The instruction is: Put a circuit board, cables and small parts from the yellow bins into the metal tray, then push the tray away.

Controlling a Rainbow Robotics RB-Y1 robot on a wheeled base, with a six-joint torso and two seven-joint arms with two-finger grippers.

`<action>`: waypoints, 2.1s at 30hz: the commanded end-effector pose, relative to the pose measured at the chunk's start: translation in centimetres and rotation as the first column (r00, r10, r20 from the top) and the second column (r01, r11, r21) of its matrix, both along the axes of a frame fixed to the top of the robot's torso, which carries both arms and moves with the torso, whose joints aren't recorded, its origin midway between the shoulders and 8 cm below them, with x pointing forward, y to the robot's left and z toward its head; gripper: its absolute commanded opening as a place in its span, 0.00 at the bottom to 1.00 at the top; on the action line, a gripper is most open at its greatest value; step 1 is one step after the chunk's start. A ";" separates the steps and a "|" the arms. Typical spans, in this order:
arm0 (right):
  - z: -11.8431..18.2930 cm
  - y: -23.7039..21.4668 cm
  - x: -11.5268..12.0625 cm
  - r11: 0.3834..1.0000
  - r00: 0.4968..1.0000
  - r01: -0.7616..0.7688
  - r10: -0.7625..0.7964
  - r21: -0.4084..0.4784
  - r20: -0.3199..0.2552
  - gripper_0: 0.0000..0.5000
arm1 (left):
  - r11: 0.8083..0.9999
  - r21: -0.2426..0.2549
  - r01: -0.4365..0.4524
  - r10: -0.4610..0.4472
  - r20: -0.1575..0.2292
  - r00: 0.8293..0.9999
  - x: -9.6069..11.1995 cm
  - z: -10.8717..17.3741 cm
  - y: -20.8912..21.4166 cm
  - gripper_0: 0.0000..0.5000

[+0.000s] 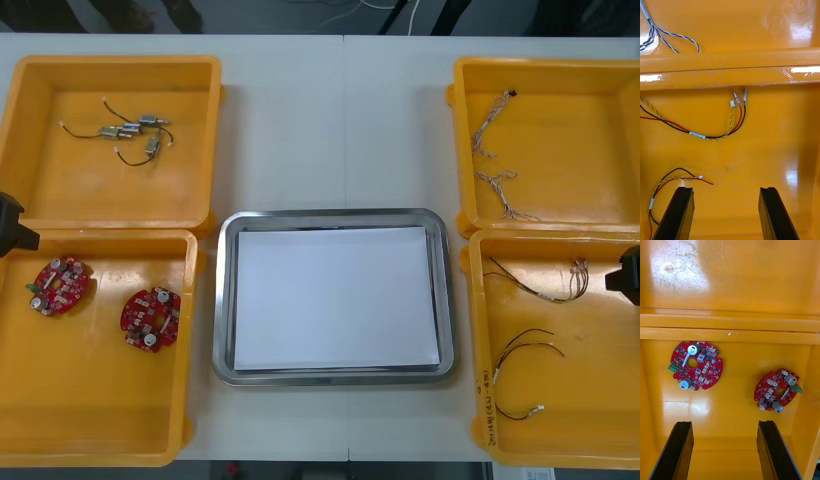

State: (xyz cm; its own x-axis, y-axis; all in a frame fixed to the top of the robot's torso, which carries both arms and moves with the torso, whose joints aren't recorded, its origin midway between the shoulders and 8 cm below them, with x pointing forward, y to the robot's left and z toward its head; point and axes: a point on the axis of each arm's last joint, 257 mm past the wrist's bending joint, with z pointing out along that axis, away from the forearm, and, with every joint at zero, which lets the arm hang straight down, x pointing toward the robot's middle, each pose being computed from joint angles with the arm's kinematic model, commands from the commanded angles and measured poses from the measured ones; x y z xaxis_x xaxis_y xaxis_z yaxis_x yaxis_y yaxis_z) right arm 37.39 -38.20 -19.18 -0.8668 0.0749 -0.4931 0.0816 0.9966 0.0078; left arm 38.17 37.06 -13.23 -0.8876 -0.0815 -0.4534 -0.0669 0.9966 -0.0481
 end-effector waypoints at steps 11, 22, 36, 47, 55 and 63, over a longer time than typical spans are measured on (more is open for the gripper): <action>-0.3 -0.1 -0.5 0.999 1.000 0.026 -0.025 0.021 -0.005 1.00 | 0.997 0.065 0.043 -0.044 0.014 0.999 -0.5 1.1 1.1 1.00; -0.3 -0.1 -0.5 0.999 1.000 0.026 -0.025 0.021 -0.005 1.00 | 0.997 0.065 0.043 -0.044 0.014 0.999 -0.5 1.1 1.1 1.00; -0.3 -0.1 -0.5 0.999 1.000 0.026 -0.025 0.021 -0.005 1.00 | 0.997 0.065 0.043 -0.044 0.014 0.999 -0.5 1.1 1.1 1.00; -0.3 -0.1 -0.5 0.999 1.000 0.026 -0.025 0.021 -0.005 1.00 | 0.998 0.060 0.035 -0.033 -0.039 0.999 -1.3 -0.8 1.5 1.00; -0.3 -0.1 -0.5 0.999 1.000 0.026 -0.025 0.021 -0.005 1.00 | 0.997 0.075 0.027 -0.023 -0.057 0.998 -1.8 -1.6 2.2 1.00; -0.3 -0.1 -0.5 0.999 1.000 0.026 -0.025 0.021 -0.005 1.00 | 0.995 0.099 0.025 -0.018 -0.073 0.997 -2.4 -3.0 3.3 1.00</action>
